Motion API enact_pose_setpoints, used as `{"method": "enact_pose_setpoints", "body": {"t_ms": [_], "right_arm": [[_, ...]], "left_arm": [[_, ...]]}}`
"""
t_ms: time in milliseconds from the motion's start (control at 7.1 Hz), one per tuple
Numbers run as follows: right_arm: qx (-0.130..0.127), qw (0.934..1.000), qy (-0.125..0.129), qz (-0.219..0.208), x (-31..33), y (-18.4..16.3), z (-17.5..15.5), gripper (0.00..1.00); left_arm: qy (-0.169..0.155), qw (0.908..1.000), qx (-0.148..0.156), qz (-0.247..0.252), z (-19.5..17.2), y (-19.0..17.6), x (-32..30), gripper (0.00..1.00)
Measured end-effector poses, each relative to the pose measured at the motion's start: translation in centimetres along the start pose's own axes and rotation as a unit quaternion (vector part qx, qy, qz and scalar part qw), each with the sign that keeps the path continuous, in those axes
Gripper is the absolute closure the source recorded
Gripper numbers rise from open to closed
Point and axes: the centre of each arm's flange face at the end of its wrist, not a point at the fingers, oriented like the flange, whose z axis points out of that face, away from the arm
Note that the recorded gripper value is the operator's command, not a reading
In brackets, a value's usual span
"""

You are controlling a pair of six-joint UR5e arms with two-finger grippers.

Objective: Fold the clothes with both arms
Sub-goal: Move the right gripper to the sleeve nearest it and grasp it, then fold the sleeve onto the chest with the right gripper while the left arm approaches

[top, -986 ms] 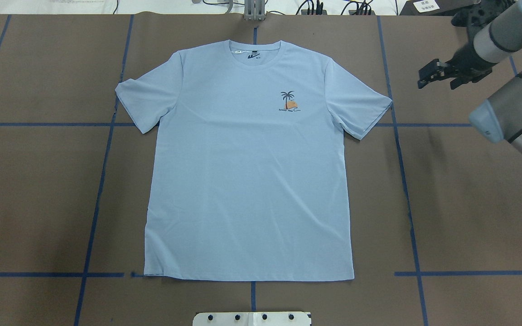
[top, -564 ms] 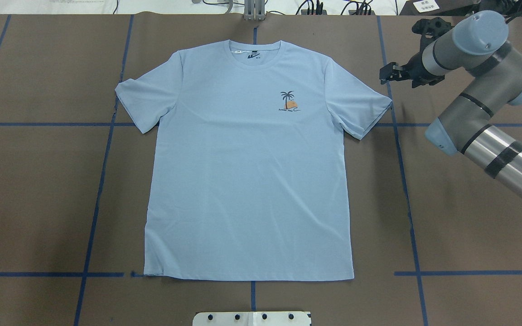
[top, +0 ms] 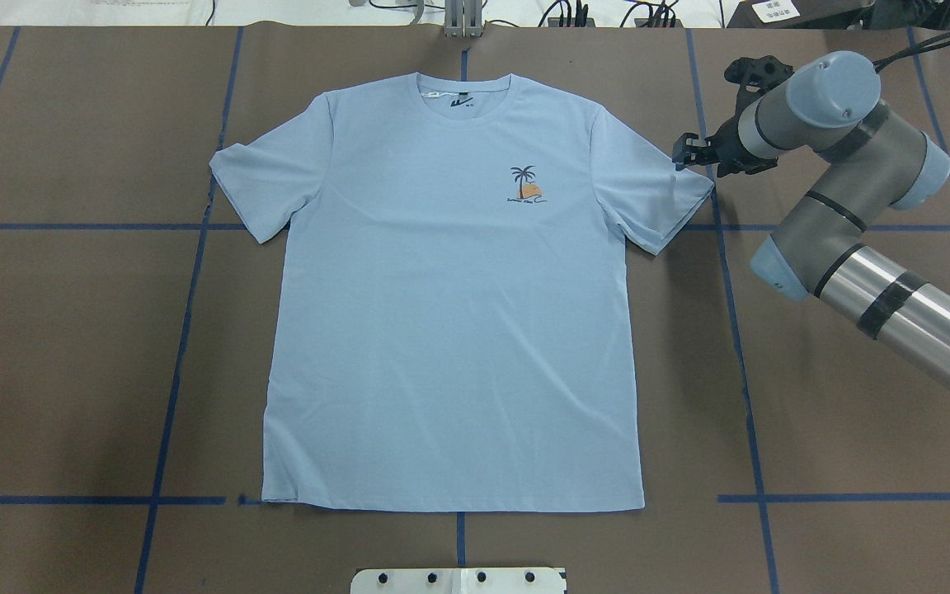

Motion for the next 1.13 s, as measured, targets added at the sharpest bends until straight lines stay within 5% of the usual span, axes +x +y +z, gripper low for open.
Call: {"method": "enact_pose_setpoints", "body": {"t_ms": [423, 705, 1127], "right_arm": [[-0.007, 1.0, -0.006, -0.002, 0.9, 0.9, 0.1, 1.0], [-0.013, 0.9993, -0.035, -0.003, -1.4, 1.6, -1.3, 1.0], [-0.014, 0.9956, -0.064, 0.068, -17.7, 1.7, -1.7, 1.0]], "left_arm": [[0.0, 1.0, 0.001, 0.0, -0.1, 0.0, 0.1, 0.0], [0.0, 1.0, 0.002, 0.001, -0.2, -0.2, 0.2, 0.0], [0.0, 1.0, 0.004, 0.003, -0.3, -0.3, 0.4, 0.0]]}}
